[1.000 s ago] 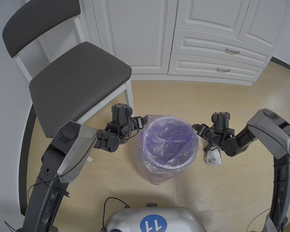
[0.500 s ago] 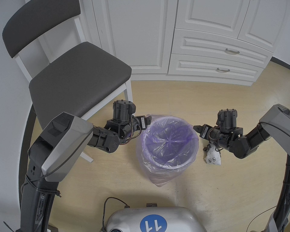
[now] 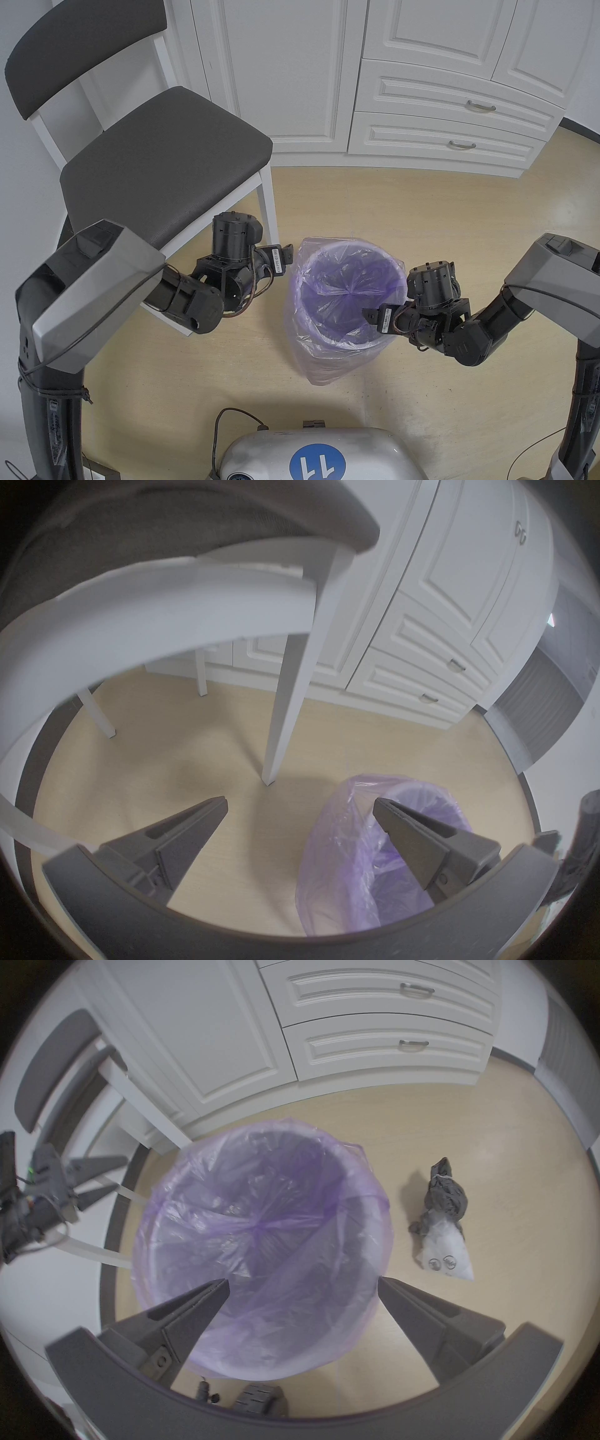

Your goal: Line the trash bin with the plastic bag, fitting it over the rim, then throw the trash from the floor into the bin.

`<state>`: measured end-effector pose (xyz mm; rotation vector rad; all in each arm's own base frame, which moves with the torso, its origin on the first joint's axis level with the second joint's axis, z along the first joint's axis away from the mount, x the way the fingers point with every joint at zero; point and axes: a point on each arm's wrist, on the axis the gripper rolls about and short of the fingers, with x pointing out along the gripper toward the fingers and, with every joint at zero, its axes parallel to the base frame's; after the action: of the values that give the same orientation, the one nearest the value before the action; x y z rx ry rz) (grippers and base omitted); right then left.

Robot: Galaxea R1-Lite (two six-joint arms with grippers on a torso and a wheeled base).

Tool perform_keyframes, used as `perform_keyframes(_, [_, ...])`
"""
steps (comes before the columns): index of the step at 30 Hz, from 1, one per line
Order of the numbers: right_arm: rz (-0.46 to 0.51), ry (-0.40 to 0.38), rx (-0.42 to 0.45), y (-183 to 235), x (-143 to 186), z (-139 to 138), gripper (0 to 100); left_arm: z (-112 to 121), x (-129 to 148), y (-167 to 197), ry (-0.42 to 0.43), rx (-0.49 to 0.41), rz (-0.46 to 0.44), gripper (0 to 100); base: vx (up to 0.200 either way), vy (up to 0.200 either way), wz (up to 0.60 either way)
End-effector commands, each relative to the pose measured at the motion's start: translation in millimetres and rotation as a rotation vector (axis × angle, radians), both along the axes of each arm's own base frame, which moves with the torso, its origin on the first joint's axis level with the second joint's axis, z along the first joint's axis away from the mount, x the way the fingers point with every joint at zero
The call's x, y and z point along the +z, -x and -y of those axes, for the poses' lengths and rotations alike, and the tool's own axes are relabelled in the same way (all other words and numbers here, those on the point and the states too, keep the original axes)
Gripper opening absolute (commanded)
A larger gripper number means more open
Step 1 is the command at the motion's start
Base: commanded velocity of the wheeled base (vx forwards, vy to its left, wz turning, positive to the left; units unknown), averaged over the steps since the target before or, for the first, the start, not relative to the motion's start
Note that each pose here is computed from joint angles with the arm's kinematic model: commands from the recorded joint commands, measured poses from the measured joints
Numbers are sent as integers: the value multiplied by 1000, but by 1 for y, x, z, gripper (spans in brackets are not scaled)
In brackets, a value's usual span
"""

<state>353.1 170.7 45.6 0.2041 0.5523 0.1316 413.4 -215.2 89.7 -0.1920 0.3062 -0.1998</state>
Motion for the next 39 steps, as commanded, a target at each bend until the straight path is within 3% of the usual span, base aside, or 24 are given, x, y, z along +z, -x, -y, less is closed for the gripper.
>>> perform_keyframes(1, [-26,128,-21,-1,-25,-2,100,-14,27,32,35,-3,74,100,0,0,0])
perform_keyframes(9, [-8,175,-33,6,-15,5,100,-21,20,49,54,-6,93,100,0,0,0])
perform_keyframes(14, [19,251,1,23,9,25,100,-30,23,66,62,-9,110,100,0,0,0])
perform_keyframes(19, [51,217,2,18,11,18,100,-31,26,73,82,-15,140,100,0,0,0])
perform_keyframes(25, [65,149,-37,-6,-24,1,100,-29,20,79,77,-28,127,100,0,0,0])
perform_keyframes(32, [42,160,-60,-18,-42,5,100,-24,14,86,108,-44,140,100,0,0,0])
perform_keyframes(39, [37,208,-61,-2,-17,27,100,-25,12,96,119,-57,157,100,0,0,0])
